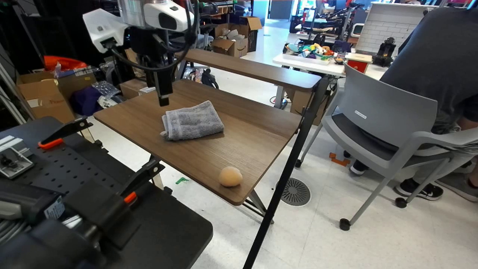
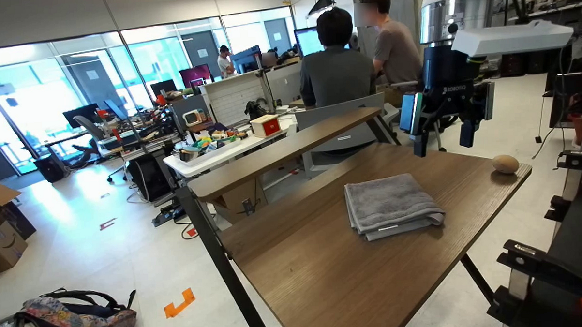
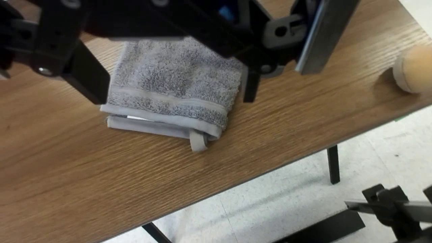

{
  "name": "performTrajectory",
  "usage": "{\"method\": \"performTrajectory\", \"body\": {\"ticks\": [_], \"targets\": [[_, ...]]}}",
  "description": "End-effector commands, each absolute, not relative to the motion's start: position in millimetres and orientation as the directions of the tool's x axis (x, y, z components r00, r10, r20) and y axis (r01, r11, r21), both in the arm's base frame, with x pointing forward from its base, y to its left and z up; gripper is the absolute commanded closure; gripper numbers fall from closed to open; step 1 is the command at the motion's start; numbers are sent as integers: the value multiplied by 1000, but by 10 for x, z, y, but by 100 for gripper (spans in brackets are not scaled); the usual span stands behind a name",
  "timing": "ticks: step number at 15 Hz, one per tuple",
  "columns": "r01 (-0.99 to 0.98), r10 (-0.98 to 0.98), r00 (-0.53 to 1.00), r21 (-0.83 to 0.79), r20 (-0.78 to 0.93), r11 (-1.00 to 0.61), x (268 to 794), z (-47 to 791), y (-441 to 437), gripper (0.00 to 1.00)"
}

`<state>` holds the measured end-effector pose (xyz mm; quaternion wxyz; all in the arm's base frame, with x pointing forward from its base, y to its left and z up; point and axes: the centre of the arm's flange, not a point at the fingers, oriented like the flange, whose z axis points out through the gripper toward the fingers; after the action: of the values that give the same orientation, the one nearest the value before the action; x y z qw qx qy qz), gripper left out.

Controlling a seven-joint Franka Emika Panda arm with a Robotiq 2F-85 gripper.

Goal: Wipe the table with the towel then move the plush toy

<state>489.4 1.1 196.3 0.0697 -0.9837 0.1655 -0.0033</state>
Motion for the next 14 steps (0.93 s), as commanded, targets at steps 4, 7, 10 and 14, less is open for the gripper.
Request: {"method": "performTrajectory", "body": {"ticks": [4,7,10,14], "targets": [[11,25,998,-215,-63,-977,5292,1978,-257,0],[12,26,998,-205,-65,-979,5204,1943,-224,0],[43,58,996,-212,-64,-976,5233,1958,-217,0],[63,71,996,-147,-52,-987,5474,1771,-125,0]]}}
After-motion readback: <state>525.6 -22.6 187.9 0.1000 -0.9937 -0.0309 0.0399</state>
